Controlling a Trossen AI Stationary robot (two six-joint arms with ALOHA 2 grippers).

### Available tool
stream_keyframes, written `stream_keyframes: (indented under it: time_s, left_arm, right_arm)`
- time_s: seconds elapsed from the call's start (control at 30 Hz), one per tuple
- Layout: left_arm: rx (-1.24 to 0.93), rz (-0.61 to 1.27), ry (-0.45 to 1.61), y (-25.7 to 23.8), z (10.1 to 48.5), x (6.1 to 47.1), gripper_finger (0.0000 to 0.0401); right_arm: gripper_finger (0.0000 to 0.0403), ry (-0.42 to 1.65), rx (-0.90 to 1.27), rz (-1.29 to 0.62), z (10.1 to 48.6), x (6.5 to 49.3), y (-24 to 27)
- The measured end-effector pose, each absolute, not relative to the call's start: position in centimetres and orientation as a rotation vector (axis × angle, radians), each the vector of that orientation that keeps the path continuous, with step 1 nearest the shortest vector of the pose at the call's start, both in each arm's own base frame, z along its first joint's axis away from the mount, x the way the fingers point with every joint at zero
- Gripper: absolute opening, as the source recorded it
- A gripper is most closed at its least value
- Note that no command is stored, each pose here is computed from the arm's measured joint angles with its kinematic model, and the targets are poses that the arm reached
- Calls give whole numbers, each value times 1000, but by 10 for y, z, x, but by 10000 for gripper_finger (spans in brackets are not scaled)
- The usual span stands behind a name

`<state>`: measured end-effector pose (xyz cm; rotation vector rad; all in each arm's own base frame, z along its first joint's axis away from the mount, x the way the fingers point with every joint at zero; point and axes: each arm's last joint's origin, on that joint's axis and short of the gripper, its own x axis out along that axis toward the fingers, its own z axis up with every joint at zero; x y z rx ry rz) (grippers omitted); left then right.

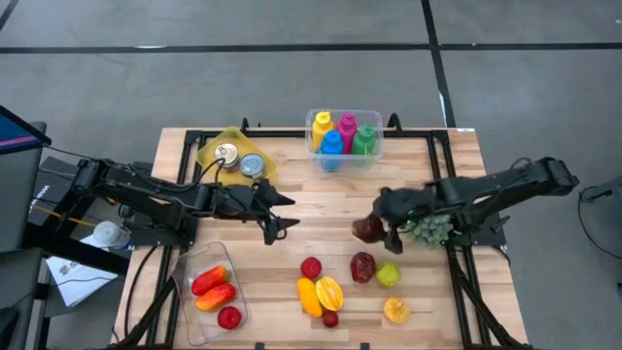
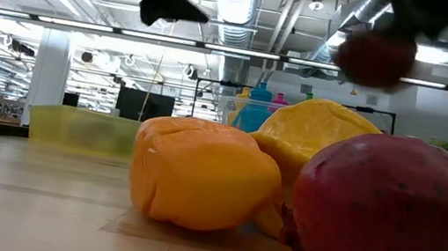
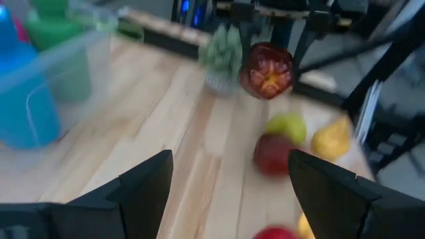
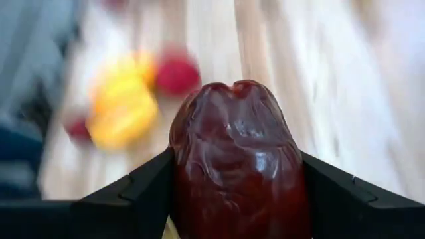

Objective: Pick & Place Food Item
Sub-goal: Put the right red apple into the transparent bin

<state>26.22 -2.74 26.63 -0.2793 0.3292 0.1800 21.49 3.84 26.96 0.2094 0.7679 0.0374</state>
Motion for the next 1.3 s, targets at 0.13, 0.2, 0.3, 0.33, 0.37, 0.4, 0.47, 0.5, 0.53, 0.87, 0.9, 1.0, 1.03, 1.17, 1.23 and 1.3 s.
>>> stream_keyframes:
  time_s: [0.13, 0.2, 0.3, 0.33, 0.37, 0.4, 0.47, 0.5, 0.53, 0.87, 0.9, 1.0, 1.03, 1.17, 1.23, 1.3]
  left_arm:
    - [-316, 179, 185, -21, 280, 267, 287]
    - [-328, 183, 122, -17, 285, 268, 287]
    - [-314, 158, 43, -13, 294, 269, 287]
    - [-316, 151, 15, -11, 296, 270, 287]
    - [-320, 145, -9, -10, 299, 270, 287]
    - [-323, 140, -32, -7, 301, 270, 287]
    - [-326, 134, -61, -4, 304, 270, 287]
    - [-326, 134, -69, -3, 304, 270, 287]
    - [-326, 131, -74, -2, 305, 270, 287]
    - [-326, 121, -73, -1, 305, 270, 287]
    - [-326, 121, -73, -1, 305, 270, 287]
    - [-328, 123, -57, -1, 300, 274, 287]
    - [-328, 126, -45, -1, 297, 276, 287]
    - [-331, 96, -79, -1, 292, 287, 287]
    - [-333, 91, -98, -2, 288, 292, 287]
    - [-336, 89, -114, -2, 287, 295, 287]
  right_arm:
    - [263, 481, 256, 22, 301, 213, 30]
    - [263, 386, 269, 13, 312, 213, 26]
    - [264, 297, 270, 5, 320, 215, 21]
    - [264, 275, 265, 5, 321, 217, 21]
    - [264, 257, 260, 7, 322, 219, 20]
    - [264, 246, 252, 4, 323, 221, 19]
    - [264, 235, 239, -2, 321, 227, 18]
    - [264, 235, 236, -5, 320, 229, 17]
    - [265, 230, 235, -8, 319, 232, 16]
    - [265, 128, 193, -1, 319, 252, 16]
    - [265, 121, 191, -1, 319, 253, 16]
    - [265, 101, 177, -5, 317, 259, 14]
    - [265, 99, 177, -8, 316, 260, 13]
    - [265, 89, 178, -24, 313, 268, 9]
    - [265, 95, 178, -31, 312, 268, 7]
    - [265, 85, 173, -34, 313, 268, 6]
